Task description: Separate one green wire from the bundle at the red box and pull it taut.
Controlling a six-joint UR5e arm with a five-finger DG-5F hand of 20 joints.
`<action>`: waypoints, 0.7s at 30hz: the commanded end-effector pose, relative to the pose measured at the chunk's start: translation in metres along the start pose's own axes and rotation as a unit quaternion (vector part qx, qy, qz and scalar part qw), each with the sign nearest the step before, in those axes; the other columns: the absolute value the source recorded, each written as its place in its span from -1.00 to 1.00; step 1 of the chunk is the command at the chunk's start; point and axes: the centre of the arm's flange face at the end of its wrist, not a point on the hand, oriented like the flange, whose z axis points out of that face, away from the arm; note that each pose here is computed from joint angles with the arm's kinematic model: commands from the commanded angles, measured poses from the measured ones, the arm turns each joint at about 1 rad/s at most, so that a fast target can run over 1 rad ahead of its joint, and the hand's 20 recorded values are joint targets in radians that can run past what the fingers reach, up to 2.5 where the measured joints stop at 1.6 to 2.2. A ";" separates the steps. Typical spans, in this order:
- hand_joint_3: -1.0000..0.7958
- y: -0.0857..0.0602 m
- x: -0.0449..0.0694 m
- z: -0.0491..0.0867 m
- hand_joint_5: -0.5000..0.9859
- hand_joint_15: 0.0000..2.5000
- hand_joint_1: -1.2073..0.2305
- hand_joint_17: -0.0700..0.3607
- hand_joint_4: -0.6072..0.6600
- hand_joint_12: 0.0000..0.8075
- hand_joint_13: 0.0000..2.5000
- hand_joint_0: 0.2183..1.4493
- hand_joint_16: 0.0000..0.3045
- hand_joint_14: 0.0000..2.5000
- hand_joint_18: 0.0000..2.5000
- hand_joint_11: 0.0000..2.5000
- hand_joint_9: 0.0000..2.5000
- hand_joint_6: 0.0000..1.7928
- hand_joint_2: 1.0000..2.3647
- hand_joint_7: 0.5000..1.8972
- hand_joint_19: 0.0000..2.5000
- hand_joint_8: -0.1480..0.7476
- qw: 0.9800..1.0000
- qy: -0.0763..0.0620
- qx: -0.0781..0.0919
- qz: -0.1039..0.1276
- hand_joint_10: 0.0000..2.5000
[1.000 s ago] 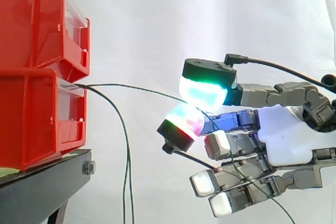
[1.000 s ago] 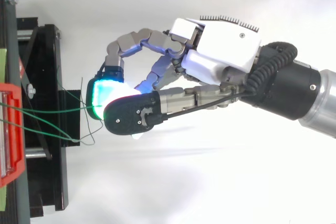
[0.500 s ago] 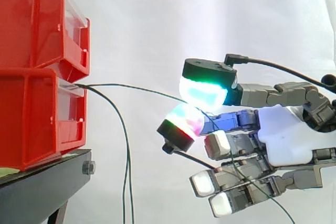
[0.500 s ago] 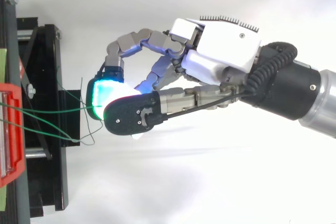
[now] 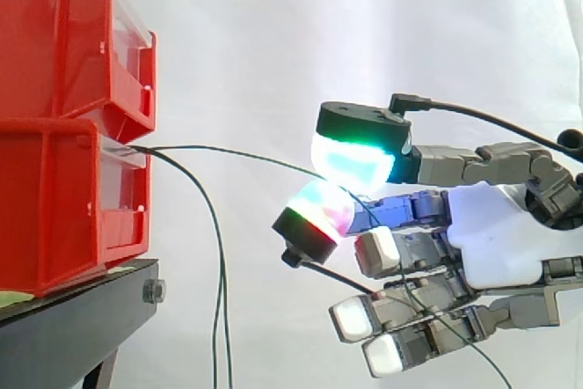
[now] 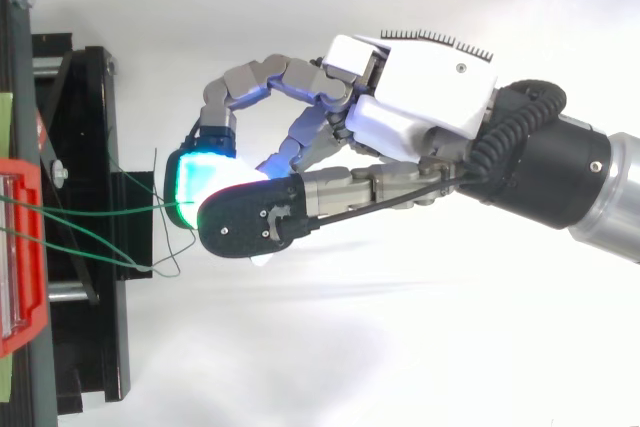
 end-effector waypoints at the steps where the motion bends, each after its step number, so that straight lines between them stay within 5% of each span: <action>1: 0.12 0.001 0.000 0.000 -0.48 -0.66 -0.47 -0.14 -0.49 -0.04 -0.22 -0.37 -0.66 -0.99 -0.29 -0.47 0.04 -0.01 -0.98 -0.04 -0.64 -0.14 1.000 0.000 -0.001 0.000 -0.98; 21: 0.12 0.000 0.000 0.000 -0.48 -0.65 -0.48 -0.14 -0.49 -0.05 -0.22 -0.37 -0.66 -0.99 -0.29 -0.47 0.04 -0.01 -0.98 -0.02 -0.64 -0.14 1.000 0.000 -0.001 0.000 -0.98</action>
